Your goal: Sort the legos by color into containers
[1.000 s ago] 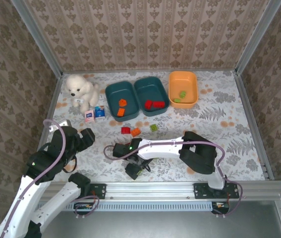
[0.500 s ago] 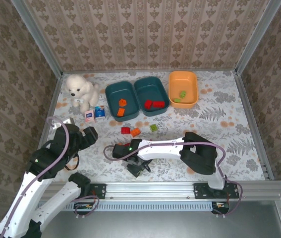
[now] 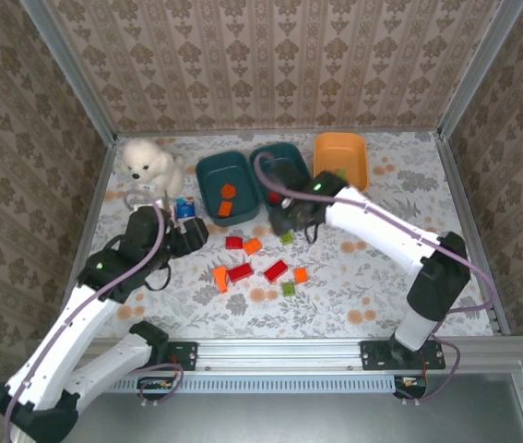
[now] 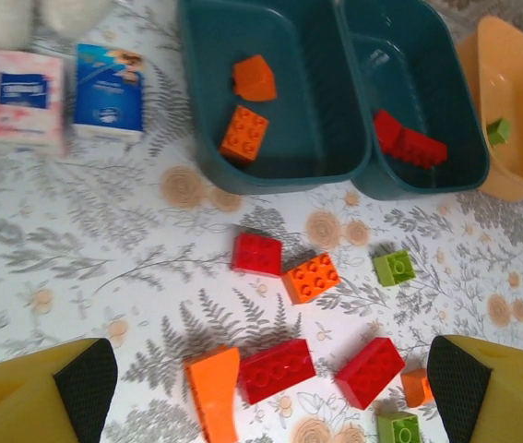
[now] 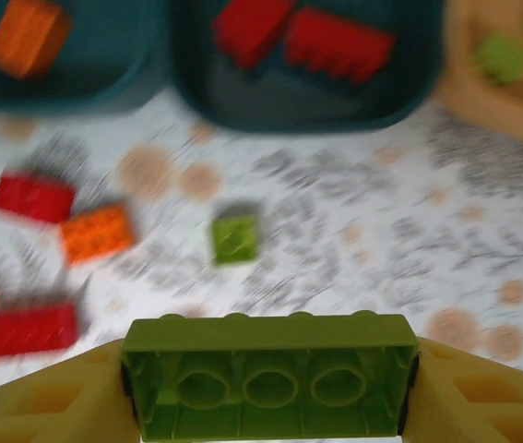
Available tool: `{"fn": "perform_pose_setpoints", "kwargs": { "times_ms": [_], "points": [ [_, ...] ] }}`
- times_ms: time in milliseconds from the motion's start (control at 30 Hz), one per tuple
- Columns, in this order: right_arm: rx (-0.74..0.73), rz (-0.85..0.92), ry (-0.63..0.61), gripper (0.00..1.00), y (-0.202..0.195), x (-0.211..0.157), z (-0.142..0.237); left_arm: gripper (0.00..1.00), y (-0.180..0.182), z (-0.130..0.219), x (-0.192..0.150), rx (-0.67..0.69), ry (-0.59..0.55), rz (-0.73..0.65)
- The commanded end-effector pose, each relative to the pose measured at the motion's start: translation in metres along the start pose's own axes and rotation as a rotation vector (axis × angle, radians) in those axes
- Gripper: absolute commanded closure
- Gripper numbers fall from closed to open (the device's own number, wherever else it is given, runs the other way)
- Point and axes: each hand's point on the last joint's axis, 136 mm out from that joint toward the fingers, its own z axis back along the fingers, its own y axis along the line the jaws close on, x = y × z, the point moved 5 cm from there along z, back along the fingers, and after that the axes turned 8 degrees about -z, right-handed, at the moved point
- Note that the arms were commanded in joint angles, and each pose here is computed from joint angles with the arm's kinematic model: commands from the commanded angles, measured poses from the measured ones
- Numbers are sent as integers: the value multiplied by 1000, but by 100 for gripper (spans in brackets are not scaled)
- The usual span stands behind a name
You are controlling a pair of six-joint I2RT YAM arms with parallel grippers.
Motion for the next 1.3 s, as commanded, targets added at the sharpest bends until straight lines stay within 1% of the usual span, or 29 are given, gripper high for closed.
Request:
{"fn": "perform_pose_setpoints", "kwargs": {
  "times_ms": [0,133,233,367,467,633,767,833,1067,1267],
  "points": [
    [-78,-78,10,46,-39,26,-14,9,-31,-5,24,-111,-59,-58],
    [-111,-266,12,46,-85,62,-42,9,-55,-27,32,-157,-38,-112],
    [-95,-385,27,46,-105,82,-67,8,-69,-44,34,-172,2,-141],
    [-67,-493,31,47,-115,103,-102,8,-81,-60,41,-186,5,-146],
    [-52,-544,-14,47,-121,120,-120,8,-86,-67,46,-186,8,-153],
    [-12,-574,-53,47,-128,144,-146,8,-89,-74,47,-182,17,-160],
    [24,-552,-77,46,-129,158,-166,8,-90,-79,47,-179,25,-162],
    [18,-555,-83,46,-132,163,-172,8,-89,-80,47,-175,26,-160],
    [-9,-629,-97,45,-160,172,-191,8,-88,-81,49,-167,27,-157],
    [-52,-659,-38,45,-168,166,-212,8,-89,-84,50,-163,35,-170]
  ]
}}
